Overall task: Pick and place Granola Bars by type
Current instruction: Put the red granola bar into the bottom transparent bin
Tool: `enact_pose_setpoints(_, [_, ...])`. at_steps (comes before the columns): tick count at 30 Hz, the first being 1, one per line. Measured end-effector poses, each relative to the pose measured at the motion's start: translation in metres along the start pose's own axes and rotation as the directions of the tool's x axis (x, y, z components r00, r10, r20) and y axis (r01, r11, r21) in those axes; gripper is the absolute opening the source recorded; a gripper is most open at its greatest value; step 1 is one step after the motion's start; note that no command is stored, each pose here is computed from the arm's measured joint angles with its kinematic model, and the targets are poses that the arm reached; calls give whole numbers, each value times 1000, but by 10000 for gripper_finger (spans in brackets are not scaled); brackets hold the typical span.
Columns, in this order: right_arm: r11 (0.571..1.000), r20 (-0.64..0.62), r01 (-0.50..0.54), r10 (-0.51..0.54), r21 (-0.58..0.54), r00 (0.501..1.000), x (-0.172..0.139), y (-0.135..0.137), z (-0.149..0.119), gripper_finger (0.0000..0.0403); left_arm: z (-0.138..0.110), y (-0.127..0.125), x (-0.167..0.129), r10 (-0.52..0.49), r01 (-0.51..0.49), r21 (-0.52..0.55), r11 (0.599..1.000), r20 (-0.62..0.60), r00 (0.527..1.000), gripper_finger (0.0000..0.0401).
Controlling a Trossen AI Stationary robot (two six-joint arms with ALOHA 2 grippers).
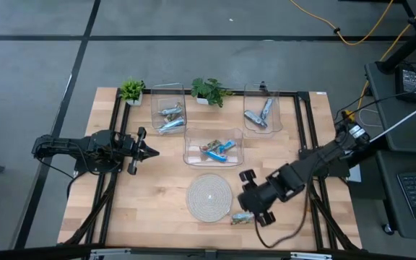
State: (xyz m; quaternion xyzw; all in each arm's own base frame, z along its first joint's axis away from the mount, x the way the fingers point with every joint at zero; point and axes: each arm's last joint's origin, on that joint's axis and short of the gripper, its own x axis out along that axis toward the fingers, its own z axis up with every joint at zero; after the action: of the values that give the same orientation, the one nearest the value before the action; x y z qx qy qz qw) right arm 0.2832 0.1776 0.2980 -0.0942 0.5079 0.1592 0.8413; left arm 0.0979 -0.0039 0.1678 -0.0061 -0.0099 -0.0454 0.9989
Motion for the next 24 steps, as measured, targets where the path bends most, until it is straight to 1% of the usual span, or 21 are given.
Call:
enact_pose_setpoints(6, [997,-38,-31,29,-68,999,8,24,-13,161,0,0,0,0,0,0,1000,0,1000,9])
enact_pose_setpoints(9, [997,-51,-37,34,-62,998,12,30,-19,161,0,0,0,0,0,0,1000,0,1000,9])
enact_pose_setpoints(18, [996,-52,-45,41,-77,998,34,35,-34,161,0,0,0,0,0,0,1000,-1,1000,12])
enact_pose_setpoints(24, [998,-17,-51,51,-41,999,44,35,-37,161,0,0,0,0,0,0,1000,0,1000,9])
